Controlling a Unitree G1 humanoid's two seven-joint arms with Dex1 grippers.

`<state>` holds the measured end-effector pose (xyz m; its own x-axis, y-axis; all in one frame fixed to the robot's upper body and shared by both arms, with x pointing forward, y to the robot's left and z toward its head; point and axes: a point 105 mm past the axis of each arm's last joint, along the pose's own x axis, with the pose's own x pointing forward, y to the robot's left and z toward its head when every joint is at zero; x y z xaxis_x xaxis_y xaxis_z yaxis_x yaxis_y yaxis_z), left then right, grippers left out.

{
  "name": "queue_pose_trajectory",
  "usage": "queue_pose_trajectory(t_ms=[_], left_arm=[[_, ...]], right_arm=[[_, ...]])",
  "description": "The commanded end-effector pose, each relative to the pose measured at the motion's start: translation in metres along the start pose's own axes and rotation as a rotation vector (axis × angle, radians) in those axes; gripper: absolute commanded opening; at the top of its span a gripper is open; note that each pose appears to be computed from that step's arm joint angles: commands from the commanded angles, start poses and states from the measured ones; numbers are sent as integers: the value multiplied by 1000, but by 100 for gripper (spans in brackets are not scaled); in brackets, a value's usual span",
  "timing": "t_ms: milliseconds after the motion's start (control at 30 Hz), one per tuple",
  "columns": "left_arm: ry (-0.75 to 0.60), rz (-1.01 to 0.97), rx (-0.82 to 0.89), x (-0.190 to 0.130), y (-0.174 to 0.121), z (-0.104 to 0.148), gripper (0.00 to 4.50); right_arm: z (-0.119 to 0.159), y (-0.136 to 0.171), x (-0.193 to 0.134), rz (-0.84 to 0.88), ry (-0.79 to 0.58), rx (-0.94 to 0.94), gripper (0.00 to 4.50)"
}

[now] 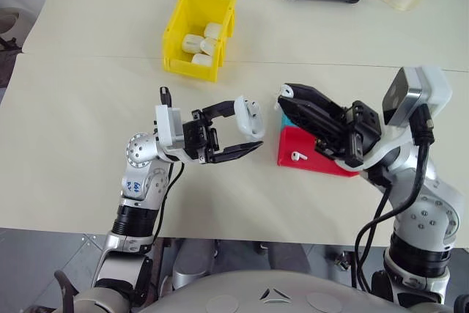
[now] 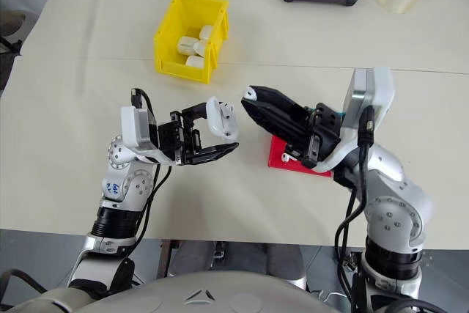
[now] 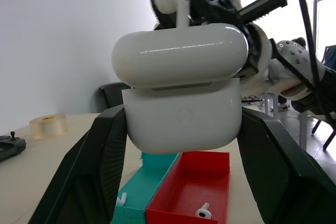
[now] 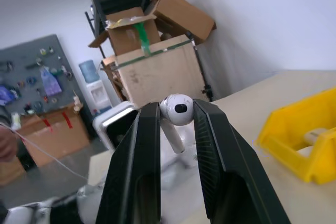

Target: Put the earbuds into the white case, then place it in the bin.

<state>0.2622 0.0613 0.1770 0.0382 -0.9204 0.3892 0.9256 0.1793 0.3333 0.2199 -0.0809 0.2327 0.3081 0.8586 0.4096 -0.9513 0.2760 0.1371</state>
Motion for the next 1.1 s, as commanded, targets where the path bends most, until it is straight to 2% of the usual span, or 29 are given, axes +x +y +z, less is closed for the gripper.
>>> queue_pose_trajectory(t_ms=[33,733,967,1100], left_arm=[[-39,-23,13,5,1,9,279],[-56,-27,23,11,0,11,279],[-19,-22,12,7,2,11,279],[194,45,0,-7,16,-2,279]], right_arm=[[3,12,3,36,-15,-11,65],[-36,-2,-5,-37,88,69,65],[-31,-2,-10,-7,125,17,275],[-12,-17,-26,-66,159,-101,275]])
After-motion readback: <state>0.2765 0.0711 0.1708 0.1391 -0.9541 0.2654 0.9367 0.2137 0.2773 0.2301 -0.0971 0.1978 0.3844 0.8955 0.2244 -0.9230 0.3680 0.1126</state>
